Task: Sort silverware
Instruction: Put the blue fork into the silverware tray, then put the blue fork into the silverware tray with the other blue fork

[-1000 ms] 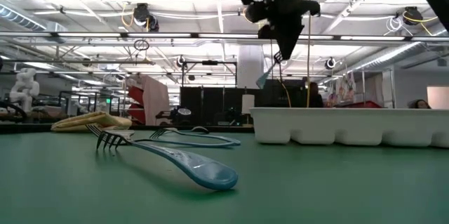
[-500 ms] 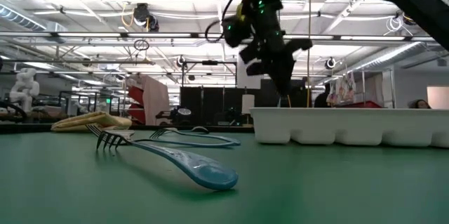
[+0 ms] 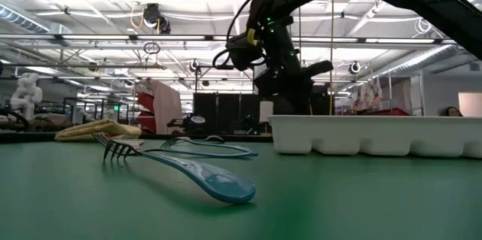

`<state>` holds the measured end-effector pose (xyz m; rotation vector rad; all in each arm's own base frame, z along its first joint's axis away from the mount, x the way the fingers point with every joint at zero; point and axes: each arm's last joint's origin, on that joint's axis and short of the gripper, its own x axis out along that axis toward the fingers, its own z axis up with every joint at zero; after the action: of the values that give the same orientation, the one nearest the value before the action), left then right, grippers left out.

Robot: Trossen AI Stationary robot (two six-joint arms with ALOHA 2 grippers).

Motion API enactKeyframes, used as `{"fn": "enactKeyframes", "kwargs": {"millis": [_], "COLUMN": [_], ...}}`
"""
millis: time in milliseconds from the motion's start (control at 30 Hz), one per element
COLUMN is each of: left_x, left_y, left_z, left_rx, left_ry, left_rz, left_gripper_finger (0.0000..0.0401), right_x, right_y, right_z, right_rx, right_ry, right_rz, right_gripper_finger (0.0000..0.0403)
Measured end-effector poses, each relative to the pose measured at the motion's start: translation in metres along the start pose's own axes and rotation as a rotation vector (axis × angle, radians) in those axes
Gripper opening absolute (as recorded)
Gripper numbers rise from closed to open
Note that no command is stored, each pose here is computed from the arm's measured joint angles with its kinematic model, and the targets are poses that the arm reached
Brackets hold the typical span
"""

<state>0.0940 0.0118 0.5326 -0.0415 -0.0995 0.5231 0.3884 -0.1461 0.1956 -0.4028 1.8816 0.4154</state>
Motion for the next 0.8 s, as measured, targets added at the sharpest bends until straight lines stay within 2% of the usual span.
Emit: {"fn": "enactKeyframes", "kwargs": {"millis": [200,467,600,700,800], "left_x": [0.0,0.0,0.0,0.0,0.006], "left_y": [0.0,0.0,0.0,0.0,-0.003], "left_z": [0.0,0.0,-0.001,-0.008,-0.023], "left_rx": [0.002,0.0,0.001,0.037,0.06], "left_ry": [0.0,0.0,0.01,0.071,0.206], "left_rz": [0.0,0.0,0.0,0.001,0.031], "left_gripper_finger": [0.0141,0.0141,0.0141,0.0141,0.0141], "right_x": [-0.002,-0.003,-0.003,-0.006,-0.023], "right_y": [0.003,0.006,0.005,0.005,0.005], "right_z": [0.009,0.015,0.016,0.014,0.001], "right_rx": [-0.018,0.014,0.089,0.155,0.21], "right_ry": [-0.029,-0.045,-0.055,-0.053,-0.077], "right_rz": [-0.029,-0.048,-0.061,-0.076,-0.098], "right_gripper_finger": [0.0012,0.0095,0.0127,0.0137,0.0137]}}
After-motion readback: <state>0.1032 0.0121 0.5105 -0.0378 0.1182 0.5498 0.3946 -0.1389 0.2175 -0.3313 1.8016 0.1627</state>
